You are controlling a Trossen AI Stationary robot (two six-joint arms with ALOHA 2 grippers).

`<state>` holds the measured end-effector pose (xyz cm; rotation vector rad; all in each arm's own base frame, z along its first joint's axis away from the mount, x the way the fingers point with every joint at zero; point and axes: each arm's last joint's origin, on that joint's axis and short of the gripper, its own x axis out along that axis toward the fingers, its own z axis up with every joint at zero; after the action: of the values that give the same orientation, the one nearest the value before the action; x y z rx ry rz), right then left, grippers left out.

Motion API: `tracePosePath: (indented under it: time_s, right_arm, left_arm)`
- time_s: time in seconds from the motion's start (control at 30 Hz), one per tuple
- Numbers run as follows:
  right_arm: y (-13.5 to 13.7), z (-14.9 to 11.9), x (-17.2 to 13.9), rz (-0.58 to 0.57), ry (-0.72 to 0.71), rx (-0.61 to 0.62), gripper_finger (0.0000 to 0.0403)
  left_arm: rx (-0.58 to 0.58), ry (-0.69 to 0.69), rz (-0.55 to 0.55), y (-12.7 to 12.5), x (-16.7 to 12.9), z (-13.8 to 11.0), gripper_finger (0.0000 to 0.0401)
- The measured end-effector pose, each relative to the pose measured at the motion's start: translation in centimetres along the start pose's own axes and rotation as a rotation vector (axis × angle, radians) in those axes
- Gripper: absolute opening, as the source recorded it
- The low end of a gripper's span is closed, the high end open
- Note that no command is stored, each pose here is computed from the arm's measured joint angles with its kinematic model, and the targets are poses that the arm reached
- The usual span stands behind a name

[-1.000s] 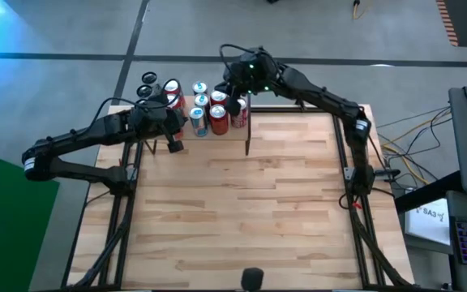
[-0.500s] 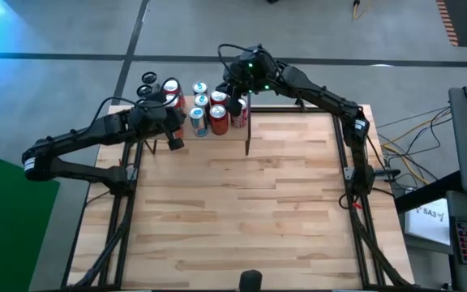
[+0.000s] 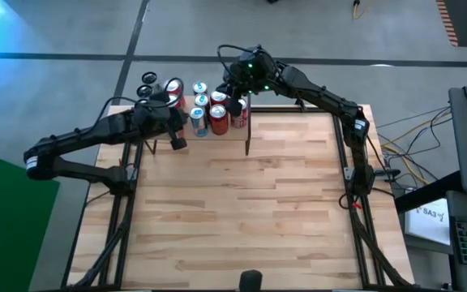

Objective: Place canned beverage on shelf
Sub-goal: Adjust the blue soda can on the shelf

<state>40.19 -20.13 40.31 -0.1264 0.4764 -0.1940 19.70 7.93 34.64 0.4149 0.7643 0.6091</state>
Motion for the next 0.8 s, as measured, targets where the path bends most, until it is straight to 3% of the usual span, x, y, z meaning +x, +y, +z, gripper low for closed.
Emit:
tracePosePath:
  time_s: [0.43,0.8]
  right_arm:
    - [0.3,-0.3,0.4,0.011,0.014,-0.001,0.0009]
    - [0.3,-0.6,1.7,0.011,-0.001,0.069,0.0009]
  left_arm:
    - [0.007,0.012,-0.005,-0.2,0.3,0.0,0.0]
    - [0.006,0.012,-0.005,-0.2,0.3,0.0,0.0]
